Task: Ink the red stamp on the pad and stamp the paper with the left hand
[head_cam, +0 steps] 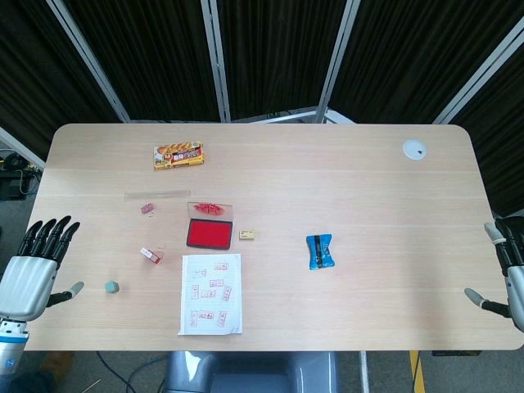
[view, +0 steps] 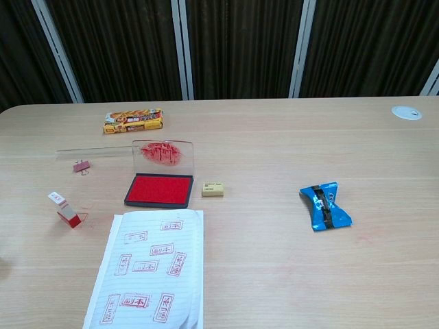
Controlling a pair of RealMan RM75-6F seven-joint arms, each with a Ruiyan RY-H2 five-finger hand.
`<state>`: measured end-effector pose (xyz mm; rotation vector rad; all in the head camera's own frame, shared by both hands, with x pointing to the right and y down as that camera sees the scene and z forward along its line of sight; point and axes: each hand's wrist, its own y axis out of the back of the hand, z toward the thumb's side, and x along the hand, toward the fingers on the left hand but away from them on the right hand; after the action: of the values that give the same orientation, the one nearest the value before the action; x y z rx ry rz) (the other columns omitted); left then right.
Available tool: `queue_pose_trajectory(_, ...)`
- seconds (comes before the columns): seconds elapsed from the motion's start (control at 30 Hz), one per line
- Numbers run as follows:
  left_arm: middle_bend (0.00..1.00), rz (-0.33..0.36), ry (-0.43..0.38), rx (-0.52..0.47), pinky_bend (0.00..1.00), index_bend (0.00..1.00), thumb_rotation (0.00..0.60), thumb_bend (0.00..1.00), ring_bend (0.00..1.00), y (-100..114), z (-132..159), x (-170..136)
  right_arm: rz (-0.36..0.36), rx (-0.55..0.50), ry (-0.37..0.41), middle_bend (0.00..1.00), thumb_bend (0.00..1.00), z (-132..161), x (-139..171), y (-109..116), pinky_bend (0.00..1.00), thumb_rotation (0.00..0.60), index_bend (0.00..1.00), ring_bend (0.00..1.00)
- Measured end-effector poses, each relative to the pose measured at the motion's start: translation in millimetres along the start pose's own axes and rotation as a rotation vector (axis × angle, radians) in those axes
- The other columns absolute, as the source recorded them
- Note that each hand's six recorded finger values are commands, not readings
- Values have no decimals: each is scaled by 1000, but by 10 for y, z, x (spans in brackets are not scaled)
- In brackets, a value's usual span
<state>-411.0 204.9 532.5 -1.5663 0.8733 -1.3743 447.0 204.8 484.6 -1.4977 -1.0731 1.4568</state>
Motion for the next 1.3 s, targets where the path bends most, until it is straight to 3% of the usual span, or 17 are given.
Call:
queue_pose_trajectory(0.23, 0, -1, 0, 4, 0, 0, 600, 0, 0, -7, -5, -1, 3, 1, 0, 0, 0, 2, 1, -6, 0, 600, 0, 0)
queue_pose_trajectory(0.3, 0, 1, -4, 5, 49, 0, 600, 0, 16, -9, -3, 6, 5, 0, 0, 0, 0, 4, -2, -10, 0, 600, 0, 0)
queue_pose_trajectory(0.4, 0, 10, -24, 12, 336, 0, 600, 24, 201, -29, 7, 37, 2, -8, 0, 0, 0, 17, -16, -2, 0, 600, 0, 0)
queue_pose_trajectory(0.47, 0, 12, -37, 15, 601, 0, 600, 69, 454, -73, 13, 76, -1, -14, 0, 0, 0, 32, -30, 6, 0, 600, 0, 0)
queue_pose_trajectory(0.57, 0, -14, -61, 7, 765, 0, 600, 89, 659, -205, 54, 176, 0, -11, 1, 0, 0, 40, -50, 5, 0, 600, 0, 0)
queue_pose_trajectory(0.63, 0, -48, -73, -7, 817, 11, 600, 91, 709, -321, 109, 271, 3, -8, -3, 0, 0, 32, -62, -7, 0, 600, 0, 0)
queue_pose_trajectory(0.8, 6, -133, -80, -30, 866, 71, 600, 92, 755, -653, 297, 507, 17, -5, -7, 0, 0, 26, -102, -54, 0, 600, 0, 0)
queue_pose_trajectory(1.1, 151, -235, -70, -20, 880, 215, 600, 92, 777, -1062, 346, 737, 28, 6, -9, 0, 0, 17, -103, -96, 0, 600, 0, 0)
queue_pose_trajectory(1.3, 234, -255, -88, -60, 888, 322, 600, 199, 788, -1231, 313, 817, 31, 9, -19, 0, 0, -17, -83, -100, 0, 600, 0, 0)
